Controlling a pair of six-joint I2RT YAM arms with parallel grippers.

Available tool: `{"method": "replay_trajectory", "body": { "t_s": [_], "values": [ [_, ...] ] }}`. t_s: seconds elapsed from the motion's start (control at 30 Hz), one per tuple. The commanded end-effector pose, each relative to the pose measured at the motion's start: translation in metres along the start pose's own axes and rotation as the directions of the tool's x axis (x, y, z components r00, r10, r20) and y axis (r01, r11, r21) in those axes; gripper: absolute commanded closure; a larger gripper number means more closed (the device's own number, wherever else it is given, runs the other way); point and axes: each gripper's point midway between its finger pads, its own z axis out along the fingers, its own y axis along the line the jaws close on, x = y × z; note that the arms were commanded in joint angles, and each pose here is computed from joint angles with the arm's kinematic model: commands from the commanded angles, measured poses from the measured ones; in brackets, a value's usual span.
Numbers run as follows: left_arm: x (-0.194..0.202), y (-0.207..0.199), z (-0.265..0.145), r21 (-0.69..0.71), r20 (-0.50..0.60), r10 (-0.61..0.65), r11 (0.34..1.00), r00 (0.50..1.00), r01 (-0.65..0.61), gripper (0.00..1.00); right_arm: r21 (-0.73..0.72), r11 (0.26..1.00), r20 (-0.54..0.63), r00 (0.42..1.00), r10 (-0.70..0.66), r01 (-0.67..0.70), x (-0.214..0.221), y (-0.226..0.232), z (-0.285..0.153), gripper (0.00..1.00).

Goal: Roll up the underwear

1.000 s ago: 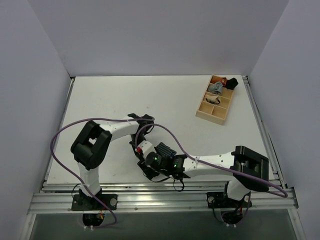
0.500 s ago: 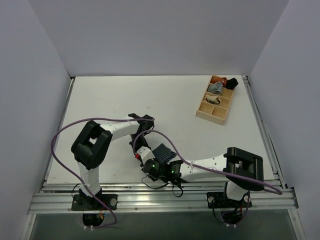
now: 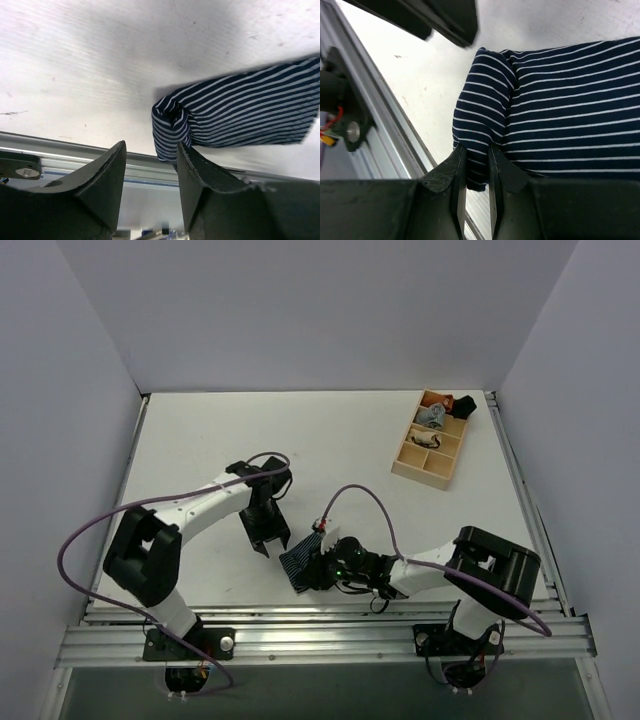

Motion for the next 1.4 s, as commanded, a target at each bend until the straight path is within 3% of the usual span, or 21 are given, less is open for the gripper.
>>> {"method": "replay_trajectory", "body": {
  "t_s": [0.0, 0.33, 0.7, 0.83, 0.87, 0.97, 1.0, 1.07, 1.13, 1.17, 1.2, 1.37],
  "values": [
    [-0.009, 0.013, -0.02, 0.003, 0.098, -0.032, 0.999, 0.995, 0.032, 0.47, 0.066, 0.99, -0.206, 0.969, 0.134, -0.123, 0.069, -0.033, -0.011, 1.0],
    [0.006, -0.013, -0.013, 0.26, 0.122, -0.064, 0.965, 0.99, 0.03, 0.41, 0.044, 0.975, -0.225, 0.949, 0.223, -0.218, 0.081, -0.043, -0.01, 1.0],
    [0.01, -0.023, 0.018, 0.271, 0.107, -0.043, 0.963, 0.993, 0.013, 0.35, 0.035, 0.969, -0.234, 0.941, 0.245, -0.243, 0.083, -0.045, -0.008, 1.0],
    [0.018, -0.014, 0.049, 0.201, 0.054, -0.046, 0.979, 0.997, 0.034, 0.47, 0.037, 0.97, -0.223, 0.944, 0.244, -0.242, 0.078, -0.047, -0.008, 1.0],
    [0.02, -0.013, 0.052, 0.194, 0.043, -0.045, 0.98, 0.998, 0.036, 0.64, 0.046, 0.969, -0.228, 0.942, 0.245, -0.241, 0.077, -0.048, -0.008, 1.0],
    [0.022, -0.011, 0.052, 0.177, 0.048, -0.044, 0.984, 0.998, 0.035, 0.9, 0.099, 0.974, -0.228, 0.948, 0.224, -0.206, 0.07, -0.055, -0.013, 0.94],
    [0.02, -0.008, 0.051, 0.158, 0.067, -0.039, 0.987, 0.997, 0.028, 0.94, 0.093, 0.979, -0.204, 0.959, 0.199, -0.184, 0.054, -0.05, -0.01, 0.87],
    [0.02, 0.005, 0.041, 0.065, 0.074, -0.043, 0.997, 0.996, 0.038, 0.98, 0.171, 0.978, -0.232, 0.96, 0.16, -0.122, 0.051, -0.061, -0.017, 0.79],
    [0.021, 0.032, 0.035, -0.089, 0.089, -0.048, 0.994, 0.995, 0.056, 0.98, 0.166, 0.983, -0.161, 0.981, 0.107, -0.08, 0.01, -0.047, -0.02, 0.68],
    [0.019, 0.035, 0.032, -0.117, 0.094, -0.046, 0.992, 0.994, 0.057, 0.98, 0.209, 0.977, -0.176, 0.982, 0.066, -0.028, 0.008, -0.051, -0.026, 0.64],
    [0.018, 0.037, 0.027, -0.142, 0.097, -0.043, 0.988, 0.994, 0.056, 0.98, 0.189, 0.982, -0.116, 0.993, 0.025, -0.003, -0.021, -0.037, -0.029, 0.59],
    [0.026, 0.04, 0.035, -0.198, 0.042, -0.039, 0.979, 0.998, 0.047, 0.98, 0.23, 0.961, -0.079, 0.987, -0.141, 0.156, -0.055, -0.013, -0.041, 0.52]
  ]
}}
